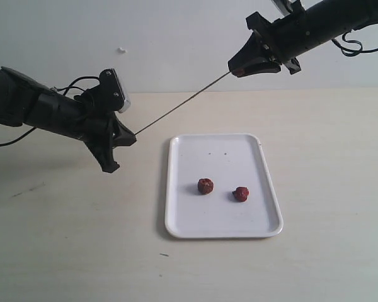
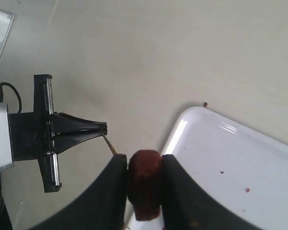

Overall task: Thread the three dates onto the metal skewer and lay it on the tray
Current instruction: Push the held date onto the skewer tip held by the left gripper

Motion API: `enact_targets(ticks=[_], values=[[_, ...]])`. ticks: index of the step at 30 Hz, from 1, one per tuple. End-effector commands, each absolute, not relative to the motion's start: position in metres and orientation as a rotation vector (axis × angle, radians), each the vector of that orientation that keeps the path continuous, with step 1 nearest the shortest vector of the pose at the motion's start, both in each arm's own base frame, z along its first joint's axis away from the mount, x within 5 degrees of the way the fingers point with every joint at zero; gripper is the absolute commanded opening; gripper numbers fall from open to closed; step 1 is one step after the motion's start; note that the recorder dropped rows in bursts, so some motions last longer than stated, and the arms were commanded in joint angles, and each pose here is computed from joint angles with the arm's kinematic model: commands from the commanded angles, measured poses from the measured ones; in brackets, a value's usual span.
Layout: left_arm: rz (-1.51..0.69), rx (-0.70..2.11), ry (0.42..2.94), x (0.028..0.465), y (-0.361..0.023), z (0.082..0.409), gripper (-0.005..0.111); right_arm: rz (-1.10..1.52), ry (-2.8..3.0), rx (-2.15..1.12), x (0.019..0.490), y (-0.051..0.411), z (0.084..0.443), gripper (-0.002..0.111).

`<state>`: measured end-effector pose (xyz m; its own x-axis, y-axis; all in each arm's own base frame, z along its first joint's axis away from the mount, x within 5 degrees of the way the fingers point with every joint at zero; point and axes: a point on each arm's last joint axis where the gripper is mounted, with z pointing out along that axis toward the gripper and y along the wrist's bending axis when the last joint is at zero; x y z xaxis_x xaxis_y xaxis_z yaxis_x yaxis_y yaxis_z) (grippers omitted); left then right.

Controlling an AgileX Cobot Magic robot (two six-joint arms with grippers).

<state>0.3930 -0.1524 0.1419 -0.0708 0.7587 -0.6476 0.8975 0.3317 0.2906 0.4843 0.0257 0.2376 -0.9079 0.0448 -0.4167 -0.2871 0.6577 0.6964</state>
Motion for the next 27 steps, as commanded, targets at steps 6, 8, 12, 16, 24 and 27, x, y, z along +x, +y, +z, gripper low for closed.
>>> enact_targets(ticks=[6, 8, 12, 16, 24, 27], values=[[-0.257, 1.465, 1.838, 0.394, -0.155, 0.146, 0.000, 1.164, 2.454, -0.218, 0.484, 0.038, 0.244, 0.025], [-0.262, 1.470, 1.834, 0.393, -0.157, 0.146, 0.000, 1.169, 2.454, -0.225, 0.484, 0.041, 0.244, 0.024], [-0.256, 1.513, 1.808, 0.390, -0.167, 0.146, 0.000, 1.186, 2.450, -0.242, 0.483, 0.050, 0.244, 0.024], [-0.221, 1.521, 1.797, 0.388, -0.176, 0.147, 0.000, 1.199, 2.441, -0.236, 0.483, 0.050, 0.245, 0.024], [-0.181, 1.511, 1.803, 0.389, -0.177, 0.146, 0.000, 1.195, 2.445, -0.236, 0.483, 0.050, 0.245, 0.024], [-0.169, 1.503, 1.808, 0.390, -0.176, 0.146, 0.000, 1.195, 2.445, -0.236, 0.483, 0.050, 0.245, 0.024]])
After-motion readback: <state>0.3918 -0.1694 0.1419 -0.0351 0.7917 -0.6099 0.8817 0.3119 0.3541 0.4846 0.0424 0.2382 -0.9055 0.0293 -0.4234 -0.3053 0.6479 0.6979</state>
